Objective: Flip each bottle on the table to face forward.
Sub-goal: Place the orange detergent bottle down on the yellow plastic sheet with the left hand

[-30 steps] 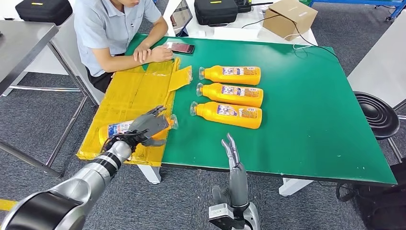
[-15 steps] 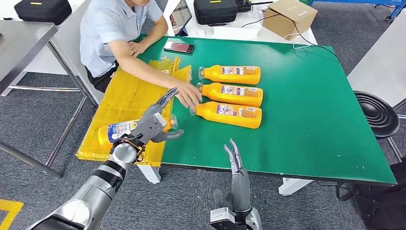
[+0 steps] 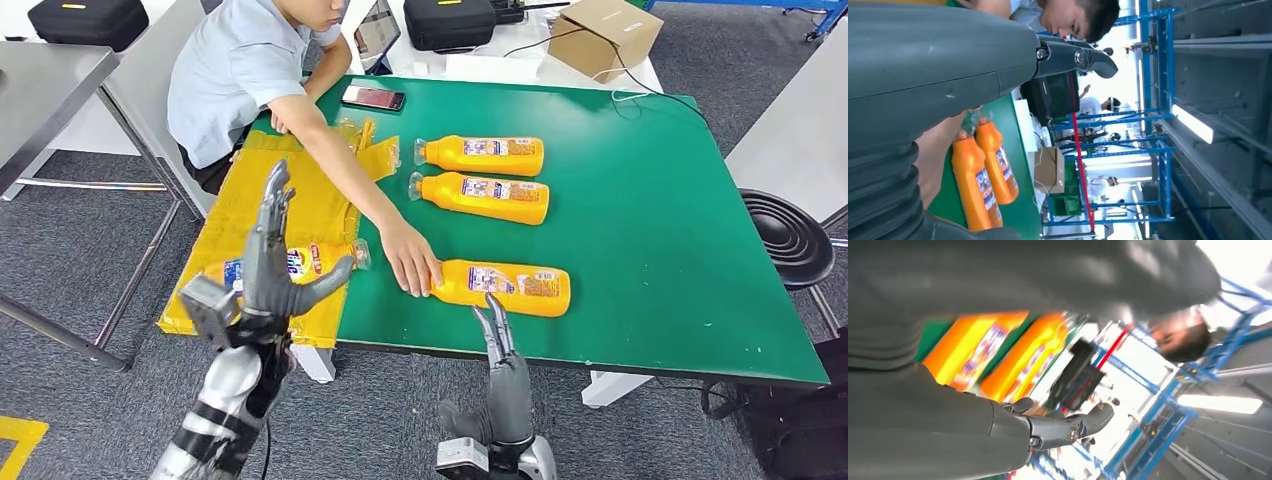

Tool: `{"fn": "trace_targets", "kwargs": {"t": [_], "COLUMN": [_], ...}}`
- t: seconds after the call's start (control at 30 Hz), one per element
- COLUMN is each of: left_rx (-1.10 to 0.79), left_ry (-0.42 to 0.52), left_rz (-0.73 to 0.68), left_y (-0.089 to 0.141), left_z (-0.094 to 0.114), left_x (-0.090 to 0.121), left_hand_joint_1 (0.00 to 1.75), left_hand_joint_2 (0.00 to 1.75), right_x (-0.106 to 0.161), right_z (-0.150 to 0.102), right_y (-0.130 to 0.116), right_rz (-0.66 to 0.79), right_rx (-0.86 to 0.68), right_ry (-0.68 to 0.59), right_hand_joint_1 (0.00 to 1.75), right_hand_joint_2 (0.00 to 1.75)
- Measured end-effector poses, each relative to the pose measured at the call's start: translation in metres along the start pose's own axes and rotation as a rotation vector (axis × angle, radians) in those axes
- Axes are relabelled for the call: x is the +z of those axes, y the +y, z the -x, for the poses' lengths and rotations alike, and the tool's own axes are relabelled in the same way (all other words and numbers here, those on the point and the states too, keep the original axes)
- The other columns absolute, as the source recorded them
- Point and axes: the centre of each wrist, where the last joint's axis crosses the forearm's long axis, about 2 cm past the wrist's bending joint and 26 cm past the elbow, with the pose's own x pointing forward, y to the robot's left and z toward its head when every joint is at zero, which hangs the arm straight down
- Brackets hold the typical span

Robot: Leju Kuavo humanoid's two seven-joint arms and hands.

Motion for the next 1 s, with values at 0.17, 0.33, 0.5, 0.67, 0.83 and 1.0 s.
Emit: {"fn": "trace_targets", "kwargs": {"t": [0.17, 0.33, 0.5, 0.67, 0.83, 1.0], "left_rx": [-0.007, 0.006, 0.010, 0.011, 0.003, -0.006], "left_ry": [-0.018, -0.036, -0.050, -0.054, -0.053, -0.052], "left_rz": [-0.049, -0.101, -0.113, -0.118, -0.124, -0.123], "left_y": [0.003, 0.006, 0.008, 0.009, 0.009, 0.009], "left_z": [-0.015, -0.026, -0.031, -0.033, -0.033, -0.033], "left_x": [0.028, 0.031, 0.031, 0.031, 0.031, 0.031], "left_hand_joint_1": [0.00, 0.00, 0.00, 0.00, 0.00, 0.00], "left_hand_joint_2": [1.75, 1.75, 1.75, 1.75, 1.75, 1.75], "right_x": [-0.008, -0.021, -0.022, -0.022, -0.023, -0.031], "right_z": [0.051, 0.082, 0.092, 0.096, 0.099, 0.108], "right_y": [-0.043, -0.073, -0.082, -0.084, -0.084, -0.085], "right_rz": [-0.048, -0.026, -0.003, 0.005, -0.023, -0.068], "right_rx": [0.342, 0.502, 0.525, 0.529, 0.567, 0.597], "right_ry": [0.005, 0.097, 0.143, 0.163, 0.193, 0.202], "right_hand_joint_1": [0.00, 0.00, 0.00, 0.00, 0.00, 0.00], "right_hand_joint_2": [1.75, 1.75, 1.75, 1.75, 1.75, 1.75]}}
